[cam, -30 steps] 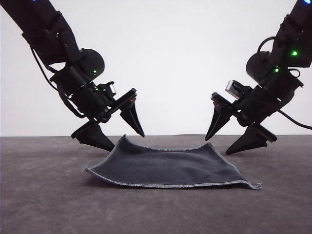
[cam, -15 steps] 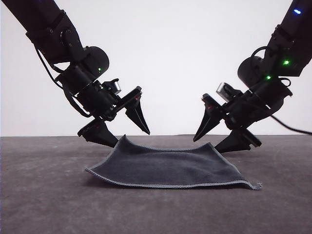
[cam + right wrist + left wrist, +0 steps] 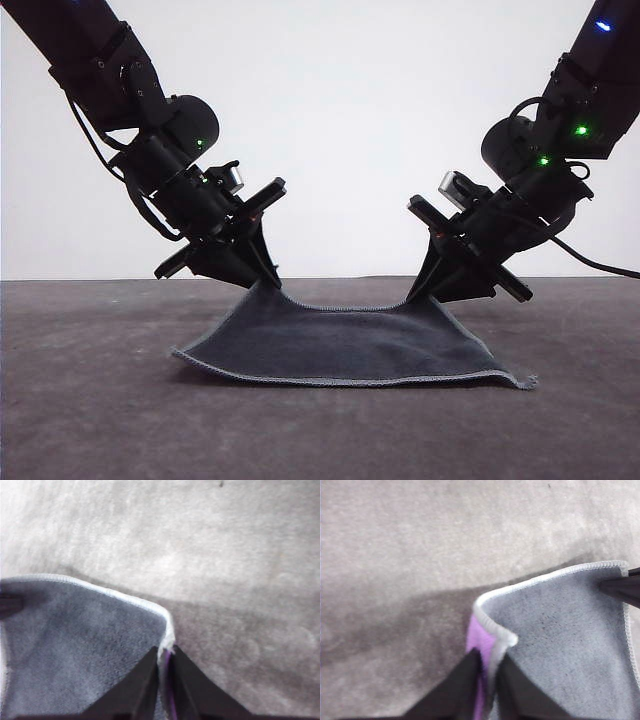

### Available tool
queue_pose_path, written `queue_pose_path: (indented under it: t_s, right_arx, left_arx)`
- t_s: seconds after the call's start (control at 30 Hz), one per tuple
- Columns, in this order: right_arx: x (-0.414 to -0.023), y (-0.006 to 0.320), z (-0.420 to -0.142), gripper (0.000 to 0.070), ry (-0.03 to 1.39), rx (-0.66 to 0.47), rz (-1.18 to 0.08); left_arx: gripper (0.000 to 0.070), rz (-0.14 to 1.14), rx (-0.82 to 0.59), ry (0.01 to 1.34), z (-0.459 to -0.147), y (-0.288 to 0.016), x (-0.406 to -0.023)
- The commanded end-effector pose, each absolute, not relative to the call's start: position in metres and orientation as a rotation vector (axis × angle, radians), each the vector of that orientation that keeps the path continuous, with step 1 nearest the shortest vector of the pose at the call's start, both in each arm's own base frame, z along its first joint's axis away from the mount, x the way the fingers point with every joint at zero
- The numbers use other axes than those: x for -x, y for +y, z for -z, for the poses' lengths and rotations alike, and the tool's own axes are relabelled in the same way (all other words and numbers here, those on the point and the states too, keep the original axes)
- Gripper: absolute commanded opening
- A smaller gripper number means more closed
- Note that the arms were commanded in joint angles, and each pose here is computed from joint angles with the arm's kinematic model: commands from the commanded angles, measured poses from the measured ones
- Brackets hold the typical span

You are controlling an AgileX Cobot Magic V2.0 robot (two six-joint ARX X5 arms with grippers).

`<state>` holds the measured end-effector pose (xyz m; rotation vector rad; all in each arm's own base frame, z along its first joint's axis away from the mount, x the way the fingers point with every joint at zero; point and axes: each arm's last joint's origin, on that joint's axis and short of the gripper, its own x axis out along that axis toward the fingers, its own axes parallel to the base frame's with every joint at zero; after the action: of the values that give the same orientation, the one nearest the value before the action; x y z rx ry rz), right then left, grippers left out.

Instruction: Fold clothes

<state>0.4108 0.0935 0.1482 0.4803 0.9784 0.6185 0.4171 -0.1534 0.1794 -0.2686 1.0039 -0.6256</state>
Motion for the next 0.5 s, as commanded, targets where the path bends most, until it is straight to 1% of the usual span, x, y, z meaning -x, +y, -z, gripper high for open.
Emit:
queue_pose_path:
  t_s: [0.0,0.27,0.47]
  right_arx:
    - [-0.417,0.096,-0.143,0.0003,0.981,-0.487,-0.616]
    - [-0.416,0.095,-0.149,0.0003,0.969,-0.478,-0.623]
    - [-0.411,0.095,-0.167,0.0003,0.94,-0.442,-0.644]
  left_arx:
    - [0.0003,0.63,0.255,0.989,-0.176,-0.155,-0.424]
    - [0.0003,0.61,0.258,0.992,-0.176,-0.145,-0.426]
    - [0.0003,0.624,0.218,1.016,-0.182,-0.144,-0.42]
